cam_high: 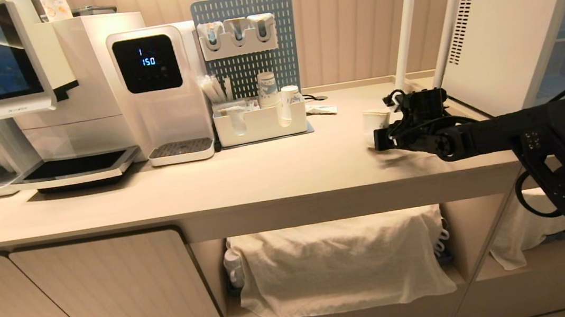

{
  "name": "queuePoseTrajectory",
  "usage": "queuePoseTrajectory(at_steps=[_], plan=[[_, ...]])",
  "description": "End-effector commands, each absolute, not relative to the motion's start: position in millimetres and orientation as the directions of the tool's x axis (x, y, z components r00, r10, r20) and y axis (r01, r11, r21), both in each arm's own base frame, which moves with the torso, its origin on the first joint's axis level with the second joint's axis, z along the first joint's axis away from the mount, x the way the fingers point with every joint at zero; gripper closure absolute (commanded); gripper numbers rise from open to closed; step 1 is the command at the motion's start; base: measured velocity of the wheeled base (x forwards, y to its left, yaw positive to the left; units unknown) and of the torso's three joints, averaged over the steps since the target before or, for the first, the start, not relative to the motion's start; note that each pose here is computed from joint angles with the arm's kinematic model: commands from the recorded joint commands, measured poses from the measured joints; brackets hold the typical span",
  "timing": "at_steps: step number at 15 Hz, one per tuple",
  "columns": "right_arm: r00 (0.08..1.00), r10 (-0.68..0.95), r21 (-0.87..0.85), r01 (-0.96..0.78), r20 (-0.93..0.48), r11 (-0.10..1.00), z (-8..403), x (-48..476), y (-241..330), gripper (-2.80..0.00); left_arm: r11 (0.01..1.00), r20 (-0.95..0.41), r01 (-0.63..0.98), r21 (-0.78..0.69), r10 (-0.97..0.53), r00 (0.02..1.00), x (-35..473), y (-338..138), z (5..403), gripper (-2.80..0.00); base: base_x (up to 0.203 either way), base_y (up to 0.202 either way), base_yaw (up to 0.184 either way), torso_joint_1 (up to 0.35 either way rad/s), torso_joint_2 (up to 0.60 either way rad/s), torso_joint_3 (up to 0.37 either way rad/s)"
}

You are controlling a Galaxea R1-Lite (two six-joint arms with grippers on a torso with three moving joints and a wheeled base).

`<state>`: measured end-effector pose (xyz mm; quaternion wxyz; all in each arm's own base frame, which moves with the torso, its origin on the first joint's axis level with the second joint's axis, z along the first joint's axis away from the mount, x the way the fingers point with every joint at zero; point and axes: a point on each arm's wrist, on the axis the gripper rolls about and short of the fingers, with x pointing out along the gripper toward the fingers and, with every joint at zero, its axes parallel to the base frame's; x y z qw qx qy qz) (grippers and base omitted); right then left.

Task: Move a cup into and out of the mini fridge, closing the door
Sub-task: Place the paper cup on the table

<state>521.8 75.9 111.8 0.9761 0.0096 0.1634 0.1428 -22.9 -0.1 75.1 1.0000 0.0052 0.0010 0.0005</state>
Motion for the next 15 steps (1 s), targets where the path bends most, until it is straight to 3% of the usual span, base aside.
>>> queuePoseTrajectory(at_steps=[1, 3, 4, 9, 15], plan=[[0.903, 0.283, 0.064, -0.277, -0.323, 0.959, 106.8, 523.1, 75.8, 0.0, 1.0, -0.003, -0.002, 0.011, 0.002, 1.0, -22.8, -0.1, 75.2, 0.0, 0.0, 0.0, 0.0, 0.0, 0.0, 0.0], [0.9, 0.29, 0.067, -0.284, -0.324, 0.957, 104.0, 523.4, 76.4, 0.0, 1.0, -0.003, -0.002, 0.011, 0.002, 1.0, -22.8, -0.1, 75.2, 0.0, 0.0, 0.0, 0.0, 0.0, 0.0, 0.0], [0.897, 0.298, 0.073, -0.291, -0.326, 0.954, 103.1, 523.4, 76.6, -2.8, 1.0, -0.003, -0.002, 0.011, 0.002, 1.0, -22.8, -0.1, 75.2, 0.0, 0.0, 0.0, 0.0, 0.0, 0.0, 0.0], [0.891, 0.331, 0.075, -0.324, -0.311, 0.943, 110.9, 521.3, 77.8, -2.8, 1.0, -0.003, -0.002, 0.011, 0.002, 1.0, -22.8, -0.1, 75.2, 0.0, 0.0, 0.0, 0.0, 0.0, 0.0, 0.0], [0.885, 0.346, 0.05, -0.348, -0.313, 0.936, 149.1, 488.1, 72.1, -2.8, 1.0, -0.003, -0.002, 0.011, 0.002, 1.0, -22.8, -0.1, 75.2, 0.0, 0.0, 0.0, 0.0, 0.0, 0.0, 0.0]])
